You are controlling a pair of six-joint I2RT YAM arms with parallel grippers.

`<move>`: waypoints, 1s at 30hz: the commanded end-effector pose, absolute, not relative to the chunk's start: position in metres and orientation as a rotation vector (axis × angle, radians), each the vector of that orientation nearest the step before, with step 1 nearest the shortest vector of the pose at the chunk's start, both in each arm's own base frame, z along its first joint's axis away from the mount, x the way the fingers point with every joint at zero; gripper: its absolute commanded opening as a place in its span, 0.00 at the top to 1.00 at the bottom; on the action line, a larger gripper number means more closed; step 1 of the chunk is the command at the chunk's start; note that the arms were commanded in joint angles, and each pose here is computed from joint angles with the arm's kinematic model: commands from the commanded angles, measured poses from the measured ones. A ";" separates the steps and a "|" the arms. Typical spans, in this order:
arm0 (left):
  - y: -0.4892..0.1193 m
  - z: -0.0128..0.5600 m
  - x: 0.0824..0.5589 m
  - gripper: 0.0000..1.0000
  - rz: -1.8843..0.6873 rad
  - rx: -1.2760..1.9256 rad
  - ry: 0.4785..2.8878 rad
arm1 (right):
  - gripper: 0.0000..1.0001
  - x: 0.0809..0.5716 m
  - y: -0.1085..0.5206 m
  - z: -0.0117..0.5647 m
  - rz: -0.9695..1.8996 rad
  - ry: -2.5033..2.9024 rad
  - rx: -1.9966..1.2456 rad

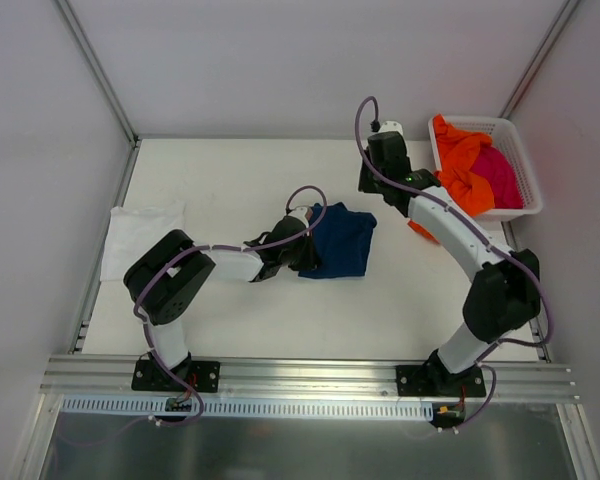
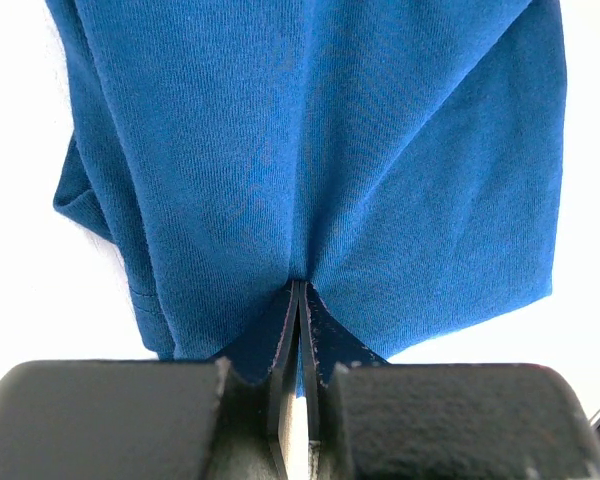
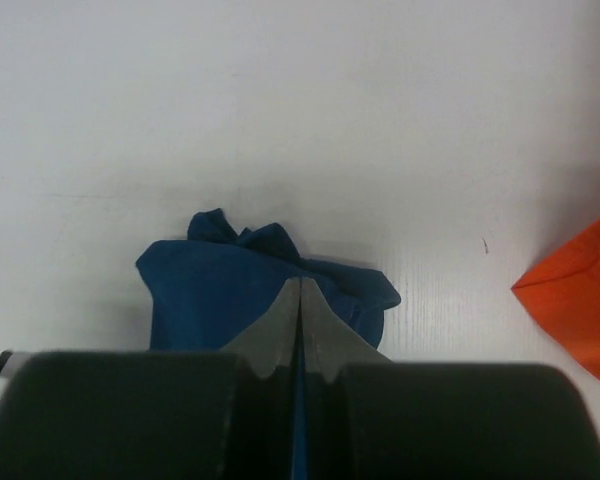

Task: Fold and stack the t-shirts
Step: Fold the long partially folded tshirt into a neat square

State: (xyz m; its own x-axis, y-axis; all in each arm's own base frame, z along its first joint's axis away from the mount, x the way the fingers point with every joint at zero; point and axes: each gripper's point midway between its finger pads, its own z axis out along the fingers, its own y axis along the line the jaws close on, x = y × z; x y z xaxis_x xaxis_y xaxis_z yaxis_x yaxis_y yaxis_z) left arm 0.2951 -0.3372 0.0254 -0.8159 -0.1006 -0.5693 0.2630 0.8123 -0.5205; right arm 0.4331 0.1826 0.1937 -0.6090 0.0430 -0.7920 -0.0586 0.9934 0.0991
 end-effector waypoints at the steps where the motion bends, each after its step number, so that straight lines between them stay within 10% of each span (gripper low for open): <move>1: -0.326 0.017 0.278 1.00 -0.765 0.154 2.474 | 0.99 0.413 0.188 0.185 0.215 2.251 -0.043; 30: -0.312 0.024 0.267 1.00 -0.744 0.164 2.473 | 1.00 0.376 0.150 0.060 -0.180 2.569 0.023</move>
